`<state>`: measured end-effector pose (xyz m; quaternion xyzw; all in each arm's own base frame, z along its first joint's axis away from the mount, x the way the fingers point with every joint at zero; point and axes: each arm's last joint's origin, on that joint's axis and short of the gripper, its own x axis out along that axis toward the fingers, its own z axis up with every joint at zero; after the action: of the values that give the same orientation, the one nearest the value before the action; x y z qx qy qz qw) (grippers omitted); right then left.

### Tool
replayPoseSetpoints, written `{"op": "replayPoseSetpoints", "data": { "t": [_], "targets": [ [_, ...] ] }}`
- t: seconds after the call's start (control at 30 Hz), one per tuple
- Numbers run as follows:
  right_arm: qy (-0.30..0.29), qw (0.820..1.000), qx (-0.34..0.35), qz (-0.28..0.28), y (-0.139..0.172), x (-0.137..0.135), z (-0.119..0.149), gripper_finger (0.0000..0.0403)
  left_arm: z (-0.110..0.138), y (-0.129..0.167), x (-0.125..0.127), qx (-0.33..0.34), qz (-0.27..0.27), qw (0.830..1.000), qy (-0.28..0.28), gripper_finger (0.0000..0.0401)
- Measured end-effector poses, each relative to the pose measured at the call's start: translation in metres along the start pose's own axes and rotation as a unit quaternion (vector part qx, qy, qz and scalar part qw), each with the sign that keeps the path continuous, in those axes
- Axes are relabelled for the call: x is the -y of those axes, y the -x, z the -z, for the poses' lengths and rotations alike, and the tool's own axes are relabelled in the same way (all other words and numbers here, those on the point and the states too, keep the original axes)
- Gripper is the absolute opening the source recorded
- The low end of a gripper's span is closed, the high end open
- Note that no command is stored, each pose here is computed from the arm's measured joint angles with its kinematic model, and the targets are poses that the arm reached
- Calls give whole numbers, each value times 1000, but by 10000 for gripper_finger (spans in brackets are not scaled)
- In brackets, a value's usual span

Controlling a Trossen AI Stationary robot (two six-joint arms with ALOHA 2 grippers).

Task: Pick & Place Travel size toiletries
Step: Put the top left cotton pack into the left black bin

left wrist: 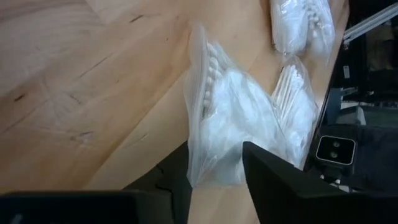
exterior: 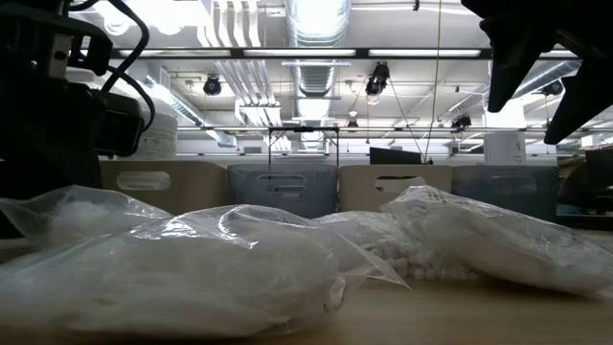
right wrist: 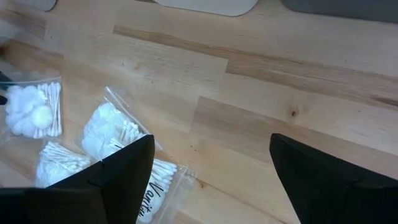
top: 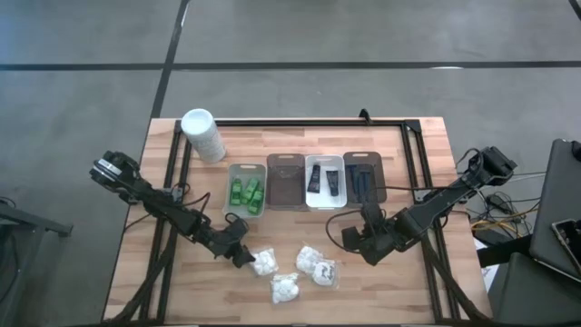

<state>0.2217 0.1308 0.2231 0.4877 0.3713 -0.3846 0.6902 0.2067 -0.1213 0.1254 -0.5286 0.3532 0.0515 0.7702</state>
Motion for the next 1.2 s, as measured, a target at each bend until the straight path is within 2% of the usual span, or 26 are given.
{"op": "replayPoseSetpoints", "data": {
  "t": [0.2,0.43,0.53,0.67,0.83,0.97,1.1,1.2],
  "targets": [
    [0,1000,0,0,0,0,0,320,0,0,0,6,-1,1000,-17,95],
    [3,1000,0,0,0,0,0,296,-2,-1,6,16,7,997,-71,30],
    [4,1000,0,0,0,0,0,285,-3,-1,17,25,21,994,-103,8],
    [4,1000,0,0,0,0,0,274,-7,-2,35,39,28,991,-128,5],
    [6,1000,0,-2,0,0,0,263,-17,5,66,75,-16,979,-190,3],
    [7,1000,0,-2,0,0,0,256,-35,26,94,121,-96,952,-266,2],
    [9,1000,-1,-2,0,-1,0,250,-64,57,122,176,-151,906,-355,2],
    [14,1000,-1,-3,0,-1,0,249,-96,76,133,207,-175,870,-412,2]
  ]
}}
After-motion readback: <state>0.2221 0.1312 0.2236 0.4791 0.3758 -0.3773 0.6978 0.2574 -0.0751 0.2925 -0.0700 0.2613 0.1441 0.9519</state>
